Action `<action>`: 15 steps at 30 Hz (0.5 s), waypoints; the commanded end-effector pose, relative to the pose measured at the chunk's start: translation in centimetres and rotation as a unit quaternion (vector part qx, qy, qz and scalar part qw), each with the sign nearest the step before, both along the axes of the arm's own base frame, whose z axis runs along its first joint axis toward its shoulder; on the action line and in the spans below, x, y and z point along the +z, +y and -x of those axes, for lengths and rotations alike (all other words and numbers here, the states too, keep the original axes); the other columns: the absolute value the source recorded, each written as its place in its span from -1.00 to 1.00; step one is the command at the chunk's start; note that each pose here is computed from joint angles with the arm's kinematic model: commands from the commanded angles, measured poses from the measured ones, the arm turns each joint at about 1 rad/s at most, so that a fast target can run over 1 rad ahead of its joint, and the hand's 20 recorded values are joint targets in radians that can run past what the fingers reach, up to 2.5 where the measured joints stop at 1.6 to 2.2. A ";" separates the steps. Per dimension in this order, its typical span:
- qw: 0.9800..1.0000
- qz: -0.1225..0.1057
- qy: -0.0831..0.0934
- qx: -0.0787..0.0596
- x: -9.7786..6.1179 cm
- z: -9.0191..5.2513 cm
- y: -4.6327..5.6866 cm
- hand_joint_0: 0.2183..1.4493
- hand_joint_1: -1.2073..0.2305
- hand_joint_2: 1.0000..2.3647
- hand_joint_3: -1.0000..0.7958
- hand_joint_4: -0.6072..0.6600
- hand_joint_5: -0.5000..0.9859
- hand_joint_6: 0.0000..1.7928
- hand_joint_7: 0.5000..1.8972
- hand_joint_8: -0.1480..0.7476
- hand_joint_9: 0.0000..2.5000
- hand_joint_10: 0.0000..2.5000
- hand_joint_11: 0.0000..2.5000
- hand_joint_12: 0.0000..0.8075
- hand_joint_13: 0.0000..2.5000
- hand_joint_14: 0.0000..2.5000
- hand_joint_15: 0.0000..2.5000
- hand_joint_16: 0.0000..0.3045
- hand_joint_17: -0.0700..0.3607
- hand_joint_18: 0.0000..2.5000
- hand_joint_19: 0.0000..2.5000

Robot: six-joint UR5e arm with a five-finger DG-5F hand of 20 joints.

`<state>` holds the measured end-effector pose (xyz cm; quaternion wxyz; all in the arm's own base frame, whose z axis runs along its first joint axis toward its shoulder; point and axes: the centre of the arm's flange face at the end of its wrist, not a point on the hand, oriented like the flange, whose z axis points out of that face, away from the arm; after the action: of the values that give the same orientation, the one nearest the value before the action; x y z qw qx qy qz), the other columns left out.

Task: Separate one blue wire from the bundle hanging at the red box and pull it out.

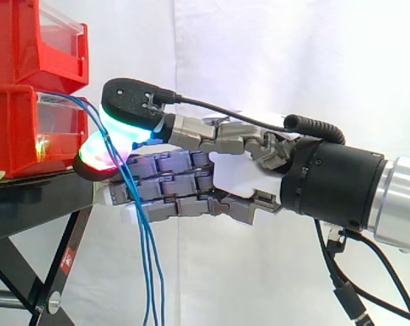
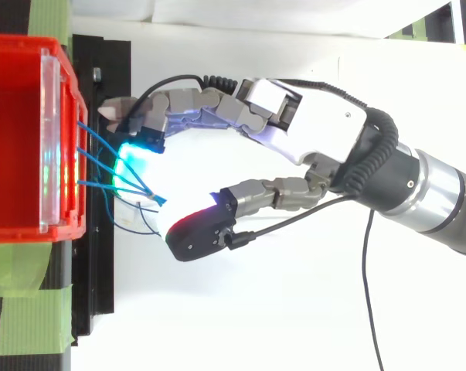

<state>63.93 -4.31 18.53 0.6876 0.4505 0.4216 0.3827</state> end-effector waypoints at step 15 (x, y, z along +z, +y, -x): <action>1.000 0.003 0.006 -0.001 0.0 -0.1 0.3 -0.34 -0.32 -0.99 -0.38 0.38 -0.58 -0.31 -0.08 0.01 -0.74 -1.00 -0.82 -0.02 -0.67 -0.99 -0.77 -0.64 -0.10 -0.65 -0.61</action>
<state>64.03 -4.06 18.59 0.6874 0.4511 0.4249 0.3787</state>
